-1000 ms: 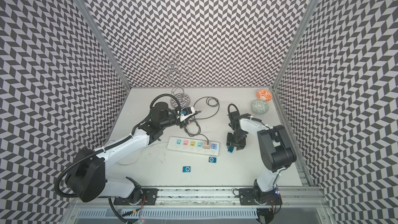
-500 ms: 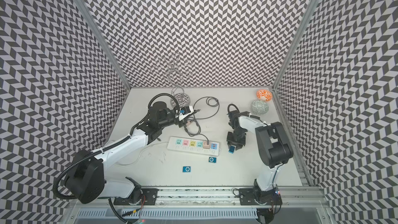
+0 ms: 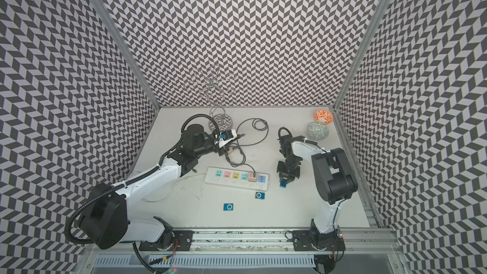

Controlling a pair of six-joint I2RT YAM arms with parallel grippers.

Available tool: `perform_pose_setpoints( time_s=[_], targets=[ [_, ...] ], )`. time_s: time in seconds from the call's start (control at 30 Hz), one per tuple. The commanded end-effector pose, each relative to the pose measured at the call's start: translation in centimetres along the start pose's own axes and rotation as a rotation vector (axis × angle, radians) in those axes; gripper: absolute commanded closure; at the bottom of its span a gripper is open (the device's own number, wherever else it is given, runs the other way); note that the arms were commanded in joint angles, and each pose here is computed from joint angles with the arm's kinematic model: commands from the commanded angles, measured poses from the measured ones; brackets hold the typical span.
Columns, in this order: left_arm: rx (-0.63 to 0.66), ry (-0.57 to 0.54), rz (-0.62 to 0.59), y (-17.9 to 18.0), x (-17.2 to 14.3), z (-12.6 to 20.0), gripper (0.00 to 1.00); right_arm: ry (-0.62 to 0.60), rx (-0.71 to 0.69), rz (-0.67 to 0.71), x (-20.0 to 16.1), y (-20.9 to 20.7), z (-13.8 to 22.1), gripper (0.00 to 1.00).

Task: Charge mp3
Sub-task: Adjust the mp3 player at the center of the board.

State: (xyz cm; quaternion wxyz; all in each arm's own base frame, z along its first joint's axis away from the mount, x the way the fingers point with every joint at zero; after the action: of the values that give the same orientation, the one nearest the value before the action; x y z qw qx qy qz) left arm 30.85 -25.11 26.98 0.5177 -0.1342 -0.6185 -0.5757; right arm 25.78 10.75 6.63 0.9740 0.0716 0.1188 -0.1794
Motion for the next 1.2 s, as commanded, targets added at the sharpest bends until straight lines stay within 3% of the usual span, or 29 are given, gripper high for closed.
perform_pose_setpoints(
  time_s=[0.0, 0.23, 0.53, 0.7, 1.17],
  targets=[
    [0.029, -0.051, -0.036, 0.9, 1.5, 0.6, 1.00, -0.193, 0.062, 0.037, 2.5, 2.0, 1.2, 0.77],
    [0.024, -0.070, -0.023, 0.7, 2.0, 0.6, 1.00, -0.696, 0.287, 0.080, 1.8, 5.8, 7.4, 0.84],
    [-0.012, -0.098, -0.033, -1.0, 3.3, 0.0, 1.00, -1.091, 0.535, 0.051, -2.1, 2.7, 4.7, 0.87],
    [-0.012, -0.119, -0.056, -1.8, 4.2, 0.0, 1.00, -1.171, 0.540, 0.030, -2.7, 0.1, 2.1, 0.87],
    [-0.039, -0.100, -0.108, -4.2, 4.7, -0.9, 1.00, -1.368, 0.656, 0.114, -3.6, -0.9, 1.8, 0.88]
  ],
)
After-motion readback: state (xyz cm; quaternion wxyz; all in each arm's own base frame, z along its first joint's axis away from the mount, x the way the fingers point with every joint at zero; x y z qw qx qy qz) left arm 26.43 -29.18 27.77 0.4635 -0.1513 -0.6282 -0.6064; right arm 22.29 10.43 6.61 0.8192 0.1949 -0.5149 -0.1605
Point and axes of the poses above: each gripper's point midway between its finger pads, its own z axis back along the fingers, its own y axis along the line the jaws close on, x = y × z, the point moved 5 cm from there along z, back along the fingers, and after that the axes turned 7 degrees about -z, right-handed, at the moved point
